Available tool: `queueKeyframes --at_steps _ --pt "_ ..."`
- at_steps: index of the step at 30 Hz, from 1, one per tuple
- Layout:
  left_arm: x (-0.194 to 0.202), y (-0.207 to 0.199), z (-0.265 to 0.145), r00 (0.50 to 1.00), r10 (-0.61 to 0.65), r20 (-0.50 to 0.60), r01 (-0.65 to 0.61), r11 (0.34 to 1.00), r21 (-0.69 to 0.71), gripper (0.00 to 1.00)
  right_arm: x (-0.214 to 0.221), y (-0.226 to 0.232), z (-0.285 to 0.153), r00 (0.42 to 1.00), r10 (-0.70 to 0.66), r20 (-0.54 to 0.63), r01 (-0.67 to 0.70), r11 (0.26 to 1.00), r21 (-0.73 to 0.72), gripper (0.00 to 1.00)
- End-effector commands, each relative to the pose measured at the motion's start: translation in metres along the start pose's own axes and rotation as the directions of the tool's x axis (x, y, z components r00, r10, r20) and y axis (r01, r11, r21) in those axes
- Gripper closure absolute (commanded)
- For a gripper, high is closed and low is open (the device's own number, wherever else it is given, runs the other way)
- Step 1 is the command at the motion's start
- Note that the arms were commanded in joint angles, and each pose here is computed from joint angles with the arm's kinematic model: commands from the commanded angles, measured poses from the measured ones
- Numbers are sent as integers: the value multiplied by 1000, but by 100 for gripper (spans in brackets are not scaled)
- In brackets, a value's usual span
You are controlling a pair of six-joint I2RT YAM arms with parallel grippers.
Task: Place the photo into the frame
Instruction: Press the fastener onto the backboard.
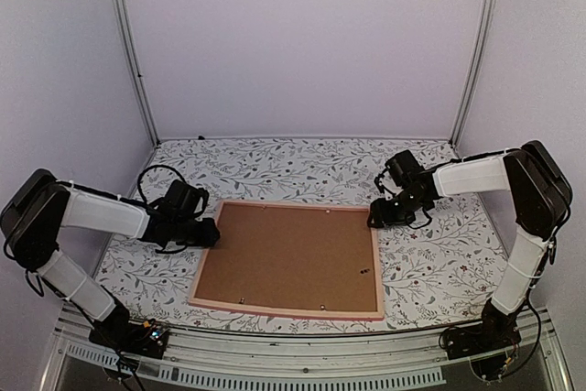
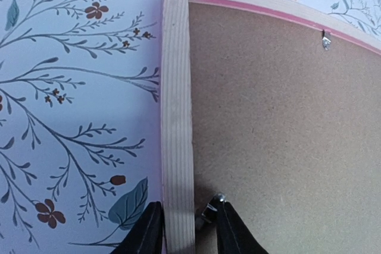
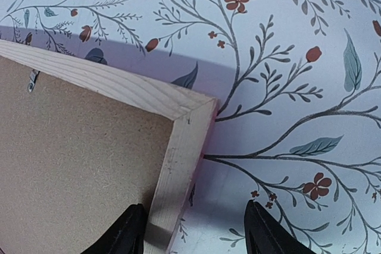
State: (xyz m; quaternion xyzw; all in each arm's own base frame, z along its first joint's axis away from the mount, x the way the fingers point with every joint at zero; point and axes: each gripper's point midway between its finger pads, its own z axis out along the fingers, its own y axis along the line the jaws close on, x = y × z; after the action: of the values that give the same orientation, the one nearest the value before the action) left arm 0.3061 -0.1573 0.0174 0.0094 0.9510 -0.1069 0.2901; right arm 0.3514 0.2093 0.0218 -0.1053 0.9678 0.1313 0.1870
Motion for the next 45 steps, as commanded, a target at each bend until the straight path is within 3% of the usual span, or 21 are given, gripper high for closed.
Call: queueKeyframes --at_steps 1,11,14,22,27,35,45 --pt "20 22 1 998 -28 -58 25 998 -54 69 7 -2 -3 1000 5 -24 -6 1000 -1 41" --pt "16 17 1 997 -51 -52 52 999 8 76 10 -2 -3 1000 11 -25 -11 1000 -2 41" --pt "12 17 -1 998 -54 -44 55 998 13 71 12 -3 -2 1000 13 -28 -13 1000 -1 41" --pt "2 8 -10 997 -67 -25 69 995 72 34 15 -1 -4 999 20 -29 -20 1000 -15 40" --pt "-3 -1 -17 998 -63 -16 65 990 125 21 21 2 -11 998 45 -33 -46 998 -38 39" --pt "1 -9 -21 998 -60 -26 64 982 178 13 47 21 -32 998 45 -43 -48 995 -83 29" --pt "8 -11 -24 997 -65 -34 70 976 206 10 104 49 -42 993 -16 -120 5 996 -88 22"
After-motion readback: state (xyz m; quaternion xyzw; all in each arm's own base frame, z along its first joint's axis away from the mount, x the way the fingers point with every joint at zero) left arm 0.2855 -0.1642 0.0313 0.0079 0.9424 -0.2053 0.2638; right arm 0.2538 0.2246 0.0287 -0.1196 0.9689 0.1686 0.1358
